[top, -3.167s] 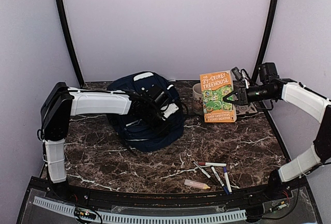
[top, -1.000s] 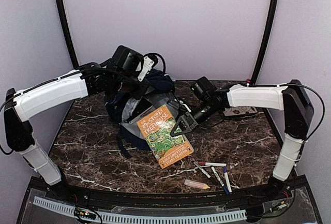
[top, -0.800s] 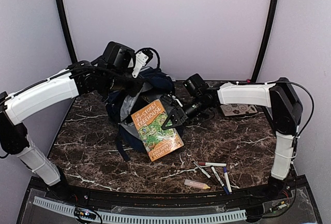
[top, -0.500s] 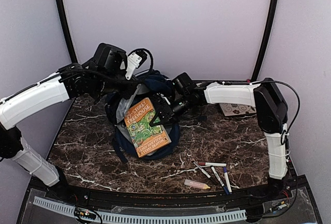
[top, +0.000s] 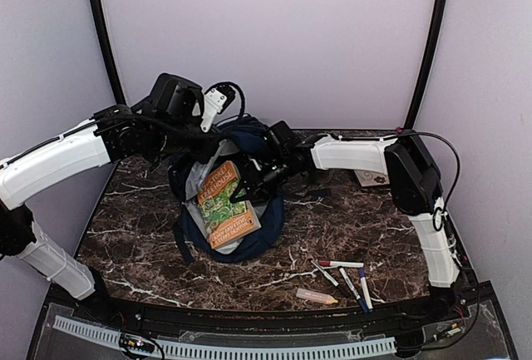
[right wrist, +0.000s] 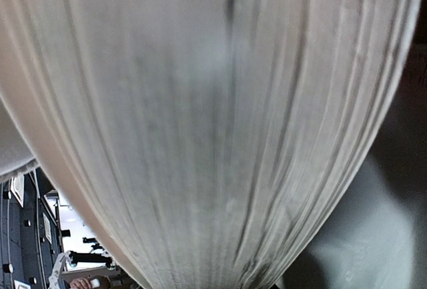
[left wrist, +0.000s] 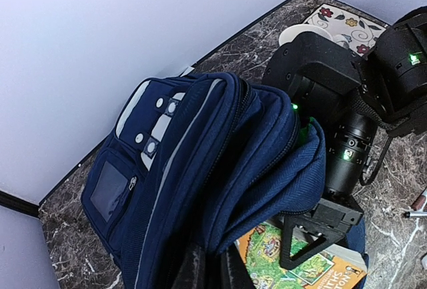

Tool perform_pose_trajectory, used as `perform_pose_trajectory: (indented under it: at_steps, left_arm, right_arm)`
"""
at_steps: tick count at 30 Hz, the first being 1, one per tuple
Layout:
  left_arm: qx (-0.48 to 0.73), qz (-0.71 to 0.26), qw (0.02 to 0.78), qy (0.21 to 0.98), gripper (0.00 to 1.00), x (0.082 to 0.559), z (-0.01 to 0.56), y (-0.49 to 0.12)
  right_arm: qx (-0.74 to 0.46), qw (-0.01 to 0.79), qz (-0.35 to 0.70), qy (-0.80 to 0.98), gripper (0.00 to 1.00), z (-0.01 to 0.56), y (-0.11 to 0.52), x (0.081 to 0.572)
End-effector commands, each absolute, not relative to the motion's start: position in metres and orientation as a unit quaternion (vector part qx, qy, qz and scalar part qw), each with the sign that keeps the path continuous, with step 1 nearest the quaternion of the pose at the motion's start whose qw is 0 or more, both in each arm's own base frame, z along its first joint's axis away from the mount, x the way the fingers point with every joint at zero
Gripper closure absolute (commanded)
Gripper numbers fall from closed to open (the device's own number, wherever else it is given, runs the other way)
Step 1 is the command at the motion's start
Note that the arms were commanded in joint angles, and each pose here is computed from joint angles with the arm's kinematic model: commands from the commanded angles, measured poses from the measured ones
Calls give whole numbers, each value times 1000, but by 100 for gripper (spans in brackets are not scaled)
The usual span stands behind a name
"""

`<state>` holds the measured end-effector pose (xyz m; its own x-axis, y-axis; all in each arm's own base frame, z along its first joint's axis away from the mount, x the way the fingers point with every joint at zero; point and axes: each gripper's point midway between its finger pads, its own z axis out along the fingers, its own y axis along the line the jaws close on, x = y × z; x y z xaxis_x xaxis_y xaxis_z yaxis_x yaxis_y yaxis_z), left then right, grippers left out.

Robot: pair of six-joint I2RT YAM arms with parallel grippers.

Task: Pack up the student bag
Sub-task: Place the book in the largest pocket of the bag.

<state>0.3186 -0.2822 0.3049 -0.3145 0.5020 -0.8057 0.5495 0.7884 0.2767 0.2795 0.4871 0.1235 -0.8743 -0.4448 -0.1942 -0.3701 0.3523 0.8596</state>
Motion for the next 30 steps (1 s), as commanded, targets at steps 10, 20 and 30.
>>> perform_pose_trajectory:
  at_steps: [10,20,30]
  left_arm:
    - [288,-104,554,774,100,307,361,-290]
    - [253,-80,556,788,100,310,350,-272]
    - [238,-92,561,788,100,304,343,-265]
  right_arm:
    - [239,-27,-499,-832,91,87,506,332]
    - [300,-103,-411,-855,46,96,485,323]
    - [370,-144,-322,-859,37,105,460,279]
